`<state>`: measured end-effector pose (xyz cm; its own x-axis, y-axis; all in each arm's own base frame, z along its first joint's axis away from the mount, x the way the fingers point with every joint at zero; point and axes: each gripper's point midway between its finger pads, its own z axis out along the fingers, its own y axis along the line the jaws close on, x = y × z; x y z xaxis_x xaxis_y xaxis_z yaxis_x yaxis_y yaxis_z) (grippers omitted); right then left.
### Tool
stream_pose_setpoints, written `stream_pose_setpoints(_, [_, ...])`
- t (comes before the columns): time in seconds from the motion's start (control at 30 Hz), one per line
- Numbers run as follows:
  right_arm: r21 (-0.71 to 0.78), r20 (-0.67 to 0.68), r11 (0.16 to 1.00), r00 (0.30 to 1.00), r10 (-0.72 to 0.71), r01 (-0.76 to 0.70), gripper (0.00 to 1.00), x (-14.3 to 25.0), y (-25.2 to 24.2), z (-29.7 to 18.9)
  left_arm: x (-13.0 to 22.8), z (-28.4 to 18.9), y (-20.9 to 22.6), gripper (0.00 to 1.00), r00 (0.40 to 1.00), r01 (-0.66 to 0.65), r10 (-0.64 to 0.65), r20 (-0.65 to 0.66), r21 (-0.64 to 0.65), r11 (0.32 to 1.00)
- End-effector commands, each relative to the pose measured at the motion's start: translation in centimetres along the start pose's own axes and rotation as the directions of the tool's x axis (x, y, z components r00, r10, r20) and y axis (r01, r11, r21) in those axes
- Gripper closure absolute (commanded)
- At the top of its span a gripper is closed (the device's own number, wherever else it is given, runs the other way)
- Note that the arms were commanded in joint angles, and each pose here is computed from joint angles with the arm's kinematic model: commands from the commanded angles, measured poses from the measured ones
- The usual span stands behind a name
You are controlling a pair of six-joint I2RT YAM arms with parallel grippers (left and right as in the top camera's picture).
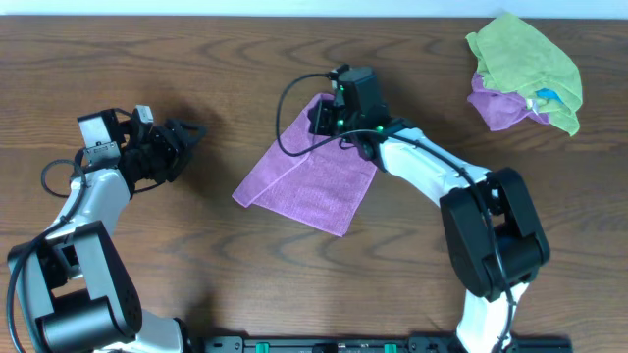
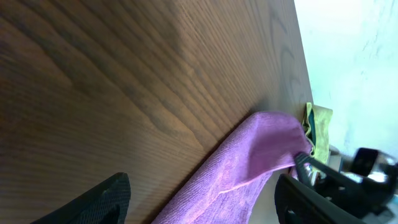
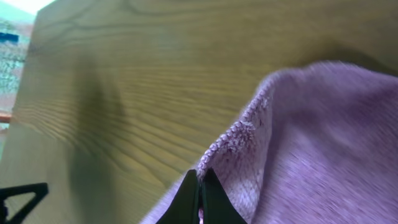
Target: Fold the cloth
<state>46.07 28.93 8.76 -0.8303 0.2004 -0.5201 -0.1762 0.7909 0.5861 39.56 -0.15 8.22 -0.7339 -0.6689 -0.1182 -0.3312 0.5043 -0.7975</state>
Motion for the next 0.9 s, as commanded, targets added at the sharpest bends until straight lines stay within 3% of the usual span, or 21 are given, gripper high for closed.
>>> stream_pose_setpoints(0.0, [-0.014, 0.058, 1.000, 0.998, -0.012, 0.013, 0.99, -1.9, 2.2, -0.3, -0.8, -0.7, -0.8, 0.24, 0.998, -0.053, 0.053, 0.021, 0.018, 0.998])
stream_pose_setpoints(0.23, [-0.034, 0.068, 0.999, 0.998, -0.016, 0.018, 0.98, -3.0, 3.5, 1.3, -0.6, -0.7, -0.8, 0.24, 0.999, -0.051, 0.051, 0.016, 0.016, 0.999])
stream_pose_setpoints(0.7, [-0.066, 0.008, 0.996, 0.999, -0.054, 0.054, 0.98, -2.2, 6.2, 9.9, 0.1, -0.7, -0.2, 0.25, 0.998, -0.062, 0.062, -0.011, -0.002, 0.998])
stream_pose_setpoints(0.87, [-0.055, 0.059, 0.997, 0.997, -0.058, 0.061, 0.98, -3.5, 6.9, 10.3, 0.1, -0.7, -0.2, 0.25, 0.998, -0.062, 0.062, -0.011, -0.002, 0.998])
